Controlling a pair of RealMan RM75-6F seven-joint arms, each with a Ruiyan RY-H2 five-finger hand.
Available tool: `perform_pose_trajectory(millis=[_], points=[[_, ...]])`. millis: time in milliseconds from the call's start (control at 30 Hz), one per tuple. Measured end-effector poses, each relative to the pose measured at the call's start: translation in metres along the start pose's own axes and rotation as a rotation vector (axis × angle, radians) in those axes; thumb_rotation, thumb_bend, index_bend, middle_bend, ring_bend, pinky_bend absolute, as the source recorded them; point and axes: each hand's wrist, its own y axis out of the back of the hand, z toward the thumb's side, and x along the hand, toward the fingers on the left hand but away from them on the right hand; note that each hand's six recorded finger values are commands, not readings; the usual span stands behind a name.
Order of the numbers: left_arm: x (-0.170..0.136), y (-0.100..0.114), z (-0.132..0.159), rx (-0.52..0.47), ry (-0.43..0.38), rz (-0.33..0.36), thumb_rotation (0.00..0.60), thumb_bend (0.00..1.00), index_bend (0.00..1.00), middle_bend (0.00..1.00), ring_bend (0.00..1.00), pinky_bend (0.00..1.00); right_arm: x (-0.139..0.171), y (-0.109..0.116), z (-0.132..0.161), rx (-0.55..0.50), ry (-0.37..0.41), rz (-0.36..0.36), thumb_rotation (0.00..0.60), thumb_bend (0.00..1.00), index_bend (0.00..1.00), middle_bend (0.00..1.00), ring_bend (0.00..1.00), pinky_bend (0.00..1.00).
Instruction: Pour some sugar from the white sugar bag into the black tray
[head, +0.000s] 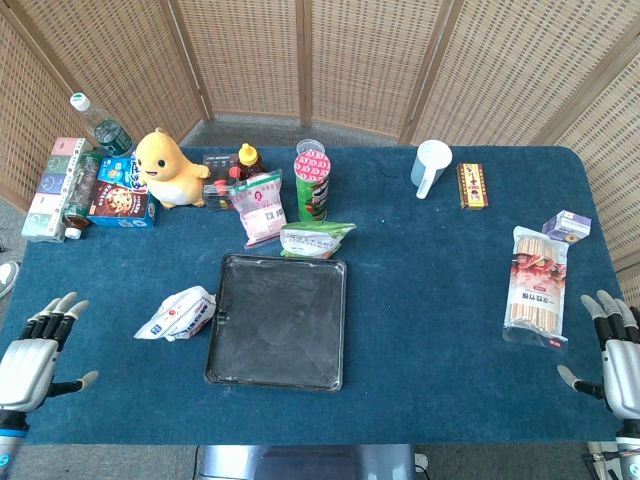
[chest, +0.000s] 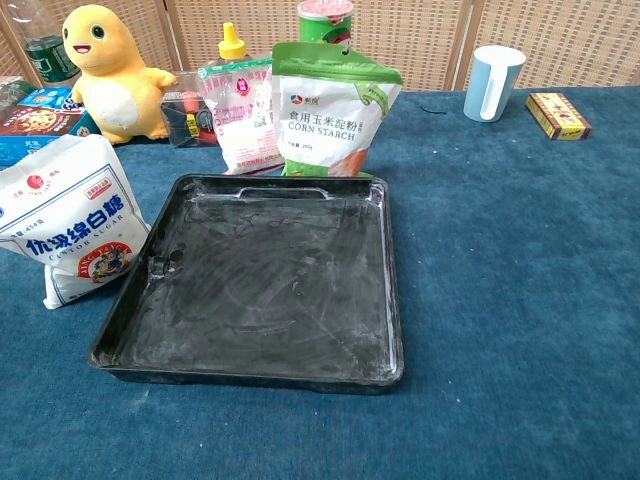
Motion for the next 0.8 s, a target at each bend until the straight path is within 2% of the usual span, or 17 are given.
perform_pose_trajectory(millis=[167,300,467,800], points=[[0.014,-0.029,0.003,-0.132,-0.025,-0.043,0.6,0.07,0.07,0.0,0.0,0.08,0.001,0.0,-0.001,-0.008,0.001,0.004,0.6,0.12,0.1,0.03,0.03,0.02],[0.027,-0.054,0.004,-0.18,-0.032,-0.065,0.6,0.07,0.07,0.0,0.0,0.08,0.001,0.002,-0.002,-0.015,-0.001,-0.001,0.6,0.12,0.1,0.03,0.03,0.02],[0.048,-0.081,0.02,-0.285,-0.035,-0.078,0.6,0.07,0.07,0.0,0.0,0.09,0.0,0.004,-0.004,-0.024,-0.005,-0.001,0.6,0.12,0.1,0.03,0.03,0.02],[0.09,-0.103,0.048,-0.408,-0.04,-0.068,0.6,0.07,0.07,0.0,0.0,0.08,-0.002,0.007,-0.011,-0.042,-0.023,-0.005,0.6,0.12,0.1,0.03,0.03,0.02]])
